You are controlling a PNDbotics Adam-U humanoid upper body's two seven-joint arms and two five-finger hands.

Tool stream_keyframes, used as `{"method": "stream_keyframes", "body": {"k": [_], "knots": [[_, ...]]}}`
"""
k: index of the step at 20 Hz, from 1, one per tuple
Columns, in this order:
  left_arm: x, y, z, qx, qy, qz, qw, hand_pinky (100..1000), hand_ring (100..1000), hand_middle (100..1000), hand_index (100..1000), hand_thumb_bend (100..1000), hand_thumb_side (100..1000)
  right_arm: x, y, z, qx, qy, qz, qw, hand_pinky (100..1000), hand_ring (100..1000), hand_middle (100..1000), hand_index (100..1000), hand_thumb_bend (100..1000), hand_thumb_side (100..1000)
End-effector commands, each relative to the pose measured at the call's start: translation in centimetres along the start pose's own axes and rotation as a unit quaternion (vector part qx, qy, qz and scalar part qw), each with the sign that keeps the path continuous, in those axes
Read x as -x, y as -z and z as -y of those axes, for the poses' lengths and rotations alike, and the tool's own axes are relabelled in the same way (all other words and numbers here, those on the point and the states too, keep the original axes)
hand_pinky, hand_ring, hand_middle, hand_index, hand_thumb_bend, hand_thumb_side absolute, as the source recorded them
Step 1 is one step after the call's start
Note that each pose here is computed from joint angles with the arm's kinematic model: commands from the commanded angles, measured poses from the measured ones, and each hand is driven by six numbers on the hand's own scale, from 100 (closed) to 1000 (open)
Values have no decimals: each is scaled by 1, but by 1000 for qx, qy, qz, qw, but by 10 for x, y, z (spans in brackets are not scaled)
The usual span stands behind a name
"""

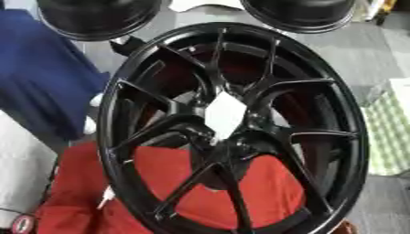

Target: Pull the pin out of the wheel hub.

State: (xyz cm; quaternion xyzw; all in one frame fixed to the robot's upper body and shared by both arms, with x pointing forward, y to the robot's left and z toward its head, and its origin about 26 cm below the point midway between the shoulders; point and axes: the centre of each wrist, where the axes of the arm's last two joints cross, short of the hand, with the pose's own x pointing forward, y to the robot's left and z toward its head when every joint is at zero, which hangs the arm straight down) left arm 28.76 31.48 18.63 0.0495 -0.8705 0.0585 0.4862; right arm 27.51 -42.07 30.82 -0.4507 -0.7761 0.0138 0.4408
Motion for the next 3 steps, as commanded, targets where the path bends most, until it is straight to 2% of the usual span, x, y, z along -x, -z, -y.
{"method": "stream_keyframes", "body": {"k": [1,3], "knots": [[-8,3,1,8,1,17,1000,809,771,702,824,132,625,-35,-12,-8,3,59,52,997,657,665,617,713,100,606],[-8,4,2,10,-1,19,1000,809,771,702,824,132,625,-40,-18,-15,4,82,65,994,650,659,621,715,100,601]]}}
